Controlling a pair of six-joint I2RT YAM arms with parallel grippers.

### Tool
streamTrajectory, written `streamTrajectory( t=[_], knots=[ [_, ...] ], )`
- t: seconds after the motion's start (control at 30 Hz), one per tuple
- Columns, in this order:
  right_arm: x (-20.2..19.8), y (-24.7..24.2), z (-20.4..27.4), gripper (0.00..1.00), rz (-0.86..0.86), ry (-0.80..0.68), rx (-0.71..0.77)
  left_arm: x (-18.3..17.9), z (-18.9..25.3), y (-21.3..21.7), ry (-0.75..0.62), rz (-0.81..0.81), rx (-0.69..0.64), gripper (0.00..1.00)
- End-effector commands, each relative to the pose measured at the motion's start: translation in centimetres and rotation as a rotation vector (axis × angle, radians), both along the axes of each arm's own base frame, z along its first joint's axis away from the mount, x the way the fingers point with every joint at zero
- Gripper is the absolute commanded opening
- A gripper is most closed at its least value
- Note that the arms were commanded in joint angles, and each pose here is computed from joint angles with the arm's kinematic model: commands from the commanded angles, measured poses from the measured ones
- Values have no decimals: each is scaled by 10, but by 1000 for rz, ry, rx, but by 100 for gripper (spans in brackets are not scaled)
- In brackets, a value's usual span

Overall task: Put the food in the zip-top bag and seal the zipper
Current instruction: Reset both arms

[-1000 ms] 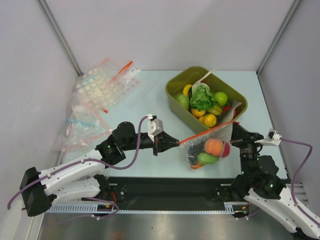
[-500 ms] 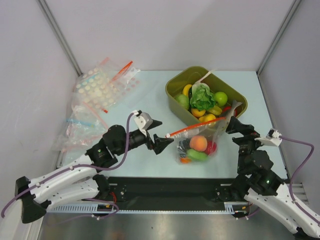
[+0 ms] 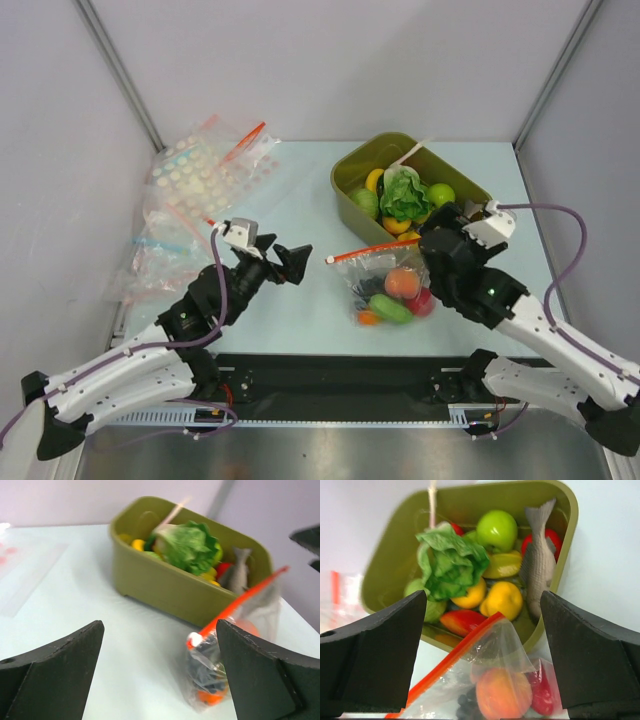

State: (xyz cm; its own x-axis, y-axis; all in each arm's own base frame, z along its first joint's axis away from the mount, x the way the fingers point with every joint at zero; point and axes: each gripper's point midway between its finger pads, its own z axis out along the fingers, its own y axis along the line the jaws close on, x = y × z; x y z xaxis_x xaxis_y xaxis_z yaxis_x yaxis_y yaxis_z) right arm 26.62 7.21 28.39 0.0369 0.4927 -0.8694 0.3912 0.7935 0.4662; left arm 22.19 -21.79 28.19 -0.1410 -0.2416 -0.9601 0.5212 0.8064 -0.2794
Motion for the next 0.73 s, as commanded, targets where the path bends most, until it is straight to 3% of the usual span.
streamTrajectory(
  t=[0.0, 0.1, 0.2, 0.43, 0.7],
  knots=[
    [-3, -9, 1, 100, -72, 59, -44, 17, -5, 34, 63, 230, -96, 100],
    [1, 2, 1, 100, 17, 123, -178, 17, -7, 32, 59, 224, -107, 100],
    [5, 18, -7, 100, 129, 127, -201, 11, -4, 19, 30, 133, -91, 100],
    [3, 33, -8, 100, 254, 12, -132, 5, -5, 2, 1, 34, -40, 100],
    [-3, 18, 3, 100, 213, -50, -83, 4, -9, -10, 6, -17, 2, 100]
  ],
)
